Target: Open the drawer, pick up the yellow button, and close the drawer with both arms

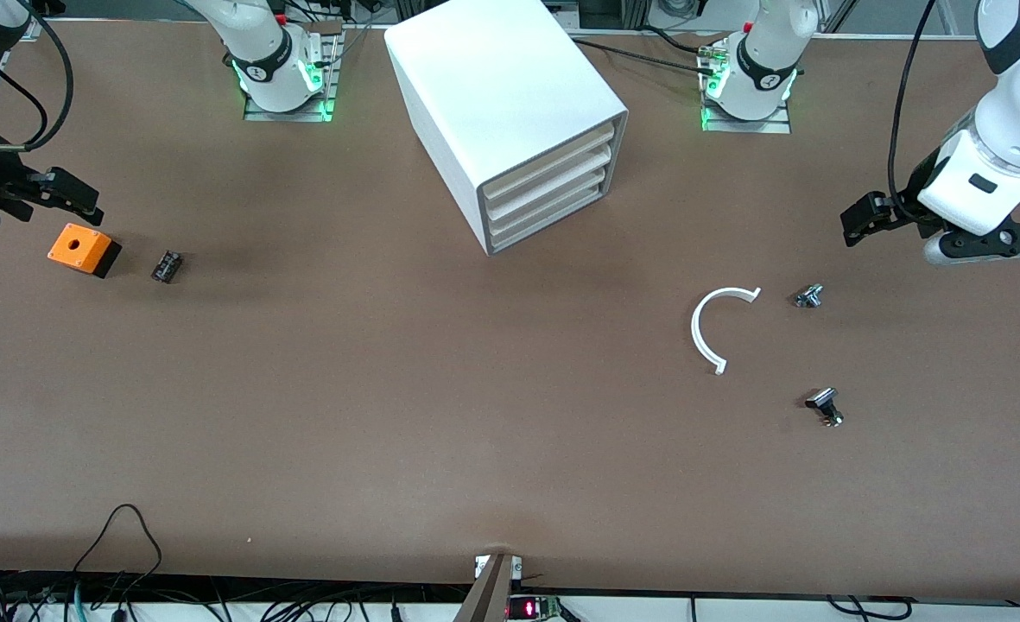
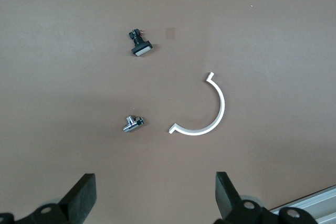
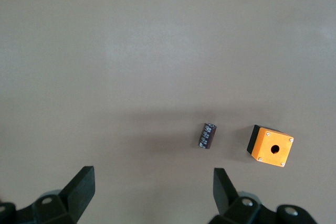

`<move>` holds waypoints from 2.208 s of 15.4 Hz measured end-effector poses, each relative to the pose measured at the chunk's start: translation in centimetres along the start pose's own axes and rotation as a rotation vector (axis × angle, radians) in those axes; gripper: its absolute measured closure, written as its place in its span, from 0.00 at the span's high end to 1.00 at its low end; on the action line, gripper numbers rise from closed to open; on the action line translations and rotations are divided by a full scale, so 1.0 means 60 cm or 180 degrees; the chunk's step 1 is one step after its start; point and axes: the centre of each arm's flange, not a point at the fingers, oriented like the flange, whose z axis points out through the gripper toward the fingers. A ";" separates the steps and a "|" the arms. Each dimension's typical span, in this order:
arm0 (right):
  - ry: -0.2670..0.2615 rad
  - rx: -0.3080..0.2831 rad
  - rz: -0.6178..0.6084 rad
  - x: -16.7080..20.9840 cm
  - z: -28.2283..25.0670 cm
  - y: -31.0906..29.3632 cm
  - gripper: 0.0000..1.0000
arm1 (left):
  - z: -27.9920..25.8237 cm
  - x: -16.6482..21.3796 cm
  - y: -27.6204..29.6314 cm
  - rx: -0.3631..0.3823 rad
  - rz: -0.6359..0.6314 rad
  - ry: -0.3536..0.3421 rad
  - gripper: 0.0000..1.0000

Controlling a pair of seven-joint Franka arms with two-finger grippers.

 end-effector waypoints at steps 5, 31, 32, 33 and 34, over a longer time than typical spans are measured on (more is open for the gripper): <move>0.0000 0.0000 0.0001 0.000 0.000 0.000 1.00 | -0.004 0.003 -0.001 -0.0007 -0.0004 0.0018 1.00; -0.0019 0.0000 0.0012 0.002 0.005 0.001 1.00 | 0.209 0.019 0.151 -0.0918 0.0222 -0.1312 1.00; -0.0034 0.0000 0.0012 0.004 0.010 0.001 1.00 | 0.236 0.016 0.166 -0.1107 0.0183 -0.1473 1.00; -0.0050 -0.0001 0.0011 0.006 0.014 0.001 1.00 | 0.264 0.013 0.179 -0.1283 0.0125 -0.1613 1.00; -0.0061 -0.0001 0.0011 0.007 0.018 0.001 1.00 | 0.290 0.009 0.190 -0.1448 0.0059 -0.1741 1.00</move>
